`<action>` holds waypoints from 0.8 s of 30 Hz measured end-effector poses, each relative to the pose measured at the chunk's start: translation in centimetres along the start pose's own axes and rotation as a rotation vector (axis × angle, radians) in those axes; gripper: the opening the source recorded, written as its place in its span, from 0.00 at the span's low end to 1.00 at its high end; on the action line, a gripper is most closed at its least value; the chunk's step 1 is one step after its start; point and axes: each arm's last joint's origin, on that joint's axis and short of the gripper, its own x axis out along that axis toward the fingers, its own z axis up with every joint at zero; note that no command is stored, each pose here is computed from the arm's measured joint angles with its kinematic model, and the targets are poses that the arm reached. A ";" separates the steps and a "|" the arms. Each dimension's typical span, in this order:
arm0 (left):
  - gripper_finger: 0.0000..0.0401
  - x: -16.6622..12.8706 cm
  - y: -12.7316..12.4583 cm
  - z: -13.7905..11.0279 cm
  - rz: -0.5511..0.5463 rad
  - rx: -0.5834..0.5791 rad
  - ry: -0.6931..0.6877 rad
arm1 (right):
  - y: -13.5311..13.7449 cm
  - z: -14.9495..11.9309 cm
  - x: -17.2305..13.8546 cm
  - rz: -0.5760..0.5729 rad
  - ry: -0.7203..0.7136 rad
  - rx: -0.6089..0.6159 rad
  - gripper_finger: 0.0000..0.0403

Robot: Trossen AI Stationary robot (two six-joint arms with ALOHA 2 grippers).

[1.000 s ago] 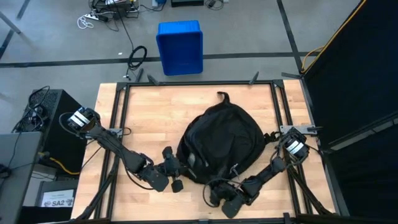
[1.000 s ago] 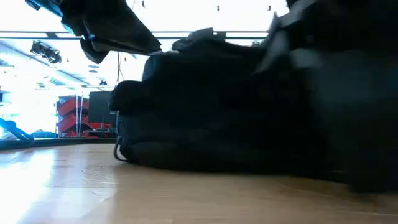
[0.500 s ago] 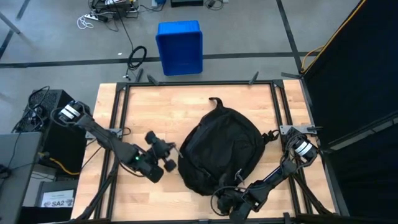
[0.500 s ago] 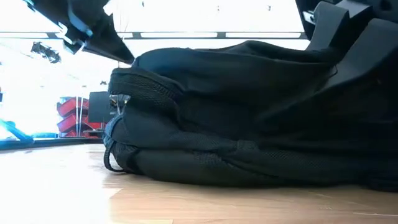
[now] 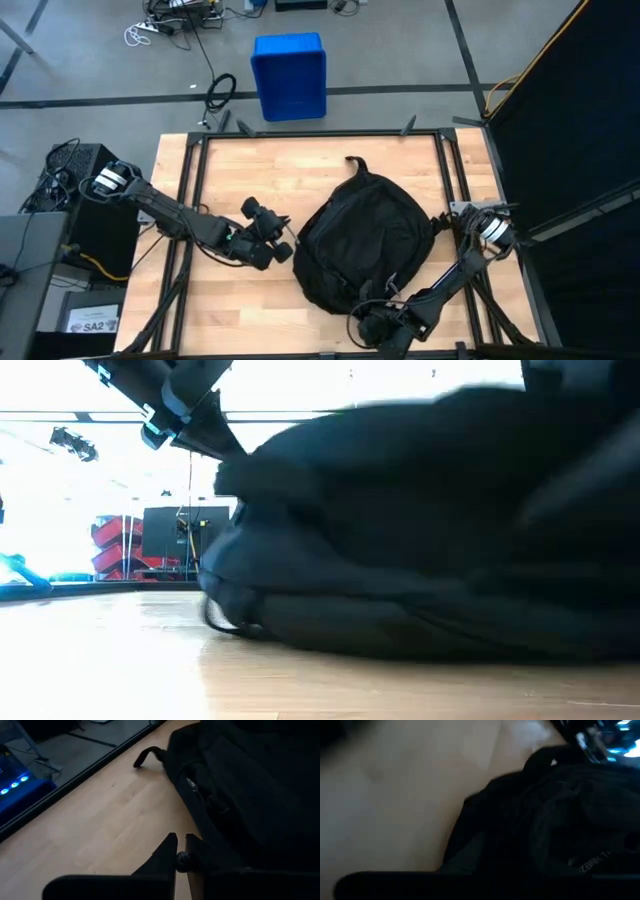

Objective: Unpack backpack
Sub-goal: Close the black backpack

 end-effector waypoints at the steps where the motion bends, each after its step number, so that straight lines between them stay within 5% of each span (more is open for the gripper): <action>1: 0.00 0.0 0.0 0.0 0.002 0.003 0.001 | -0.4 0.6 -0.8 0.021 -0.024 0.020 0.19; 9: 0.00 0.0 0.1 -0.1 -0.011 0.003 0.018 | -2.7 3.3 -7.7 0.085 -0.157 0.087 0.40; 14: 0.00 0.0 0.0 -0.1 -0.021 -0.003 0.024 | -4.8 2.6 -11.0 0.113 -0.096 0.215 0.44; 19: 0.00 0.0 -0.1 -0.1 -0.040 -0.012 0.036 | -5.7 -0.3 -12.2 0.192 0.201 0.437 0.35; 24: 0.00 -0.1 -0.1 -0.1 -0.045 -0.019 0.037 | -5.0 -5.2 -10.6 0.220 0.535 0.572 0.11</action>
